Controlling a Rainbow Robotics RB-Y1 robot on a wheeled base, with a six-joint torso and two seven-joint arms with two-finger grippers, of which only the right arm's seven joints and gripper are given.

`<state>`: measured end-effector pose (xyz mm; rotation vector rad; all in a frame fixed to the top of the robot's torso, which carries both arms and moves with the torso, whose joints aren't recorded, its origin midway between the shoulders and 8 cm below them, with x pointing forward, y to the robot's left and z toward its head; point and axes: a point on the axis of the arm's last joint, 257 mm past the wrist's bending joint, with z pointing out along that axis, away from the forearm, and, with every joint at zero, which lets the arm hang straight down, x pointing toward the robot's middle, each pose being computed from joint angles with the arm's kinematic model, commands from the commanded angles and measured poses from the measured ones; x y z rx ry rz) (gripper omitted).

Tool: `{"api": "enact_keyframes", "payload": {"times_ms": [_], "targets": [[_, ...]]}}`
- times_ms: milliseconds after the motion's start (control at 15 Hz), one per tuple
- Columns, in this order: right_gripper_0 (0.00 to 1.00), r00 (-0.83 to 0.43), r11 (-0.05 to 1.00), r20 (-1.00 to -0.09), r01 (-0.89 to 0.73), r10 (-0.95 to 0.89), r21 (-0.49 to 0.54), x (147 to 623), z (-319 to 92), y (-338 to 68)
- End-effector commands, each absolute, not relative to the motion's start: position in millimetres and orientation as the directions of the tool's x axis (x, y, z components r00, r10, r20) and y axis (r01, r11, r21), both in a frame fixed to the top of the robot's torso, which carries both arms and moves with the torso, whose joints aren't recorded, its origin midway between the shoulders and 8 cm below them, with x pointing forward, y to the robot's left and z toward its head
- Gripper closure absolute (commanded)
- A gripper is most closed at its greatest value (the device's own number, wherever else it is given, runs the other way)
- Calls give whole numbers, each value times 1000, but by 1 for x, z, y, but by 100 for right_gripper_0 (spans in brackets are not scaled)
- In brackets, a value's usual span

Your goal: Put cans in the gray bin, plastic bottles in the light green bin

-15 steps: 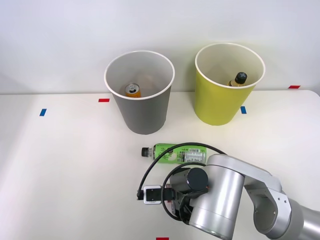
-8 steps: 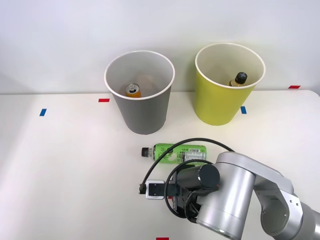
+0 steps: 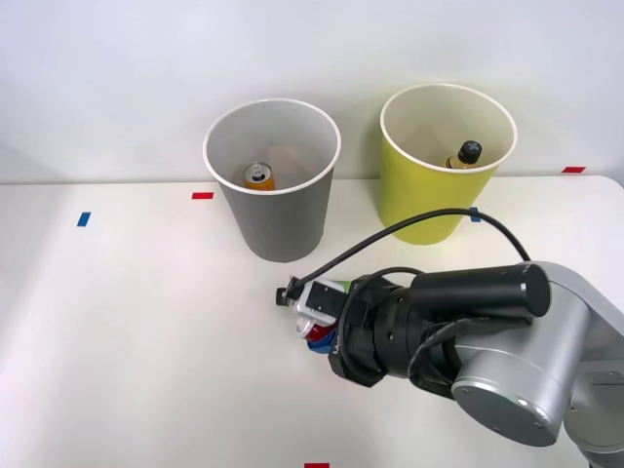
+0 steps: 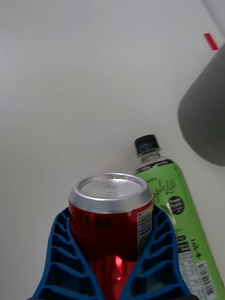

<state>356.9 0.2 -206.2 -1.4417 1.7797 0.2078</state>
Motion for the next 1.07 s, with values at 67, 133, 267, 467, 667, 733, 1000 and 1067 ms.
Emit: {"api": "enact_keyframes", "payload": {"times_ms": [67,133,267,467,667,733,1000,1067], "targets": [[100,-33,432,-804,-856,-593,-284,369,-165,7],[100,-43,474,-857,-847,-514,-241,375,-145,11],[100,-79,526,-916,-837,-392,-152,380,-119,18],[100,-71,555,-957,-825,-282,-103,387,-93,18],[100,-57,560,-993,-828,-102,-10,384,-59,27],[100,-54,557,-998,-830,-33,27,383,-44,31],[100,-31,574,-992,-813,126,98,392,2,32],[100,-22,585,-991,-805,135,98,397,8,31]]}}
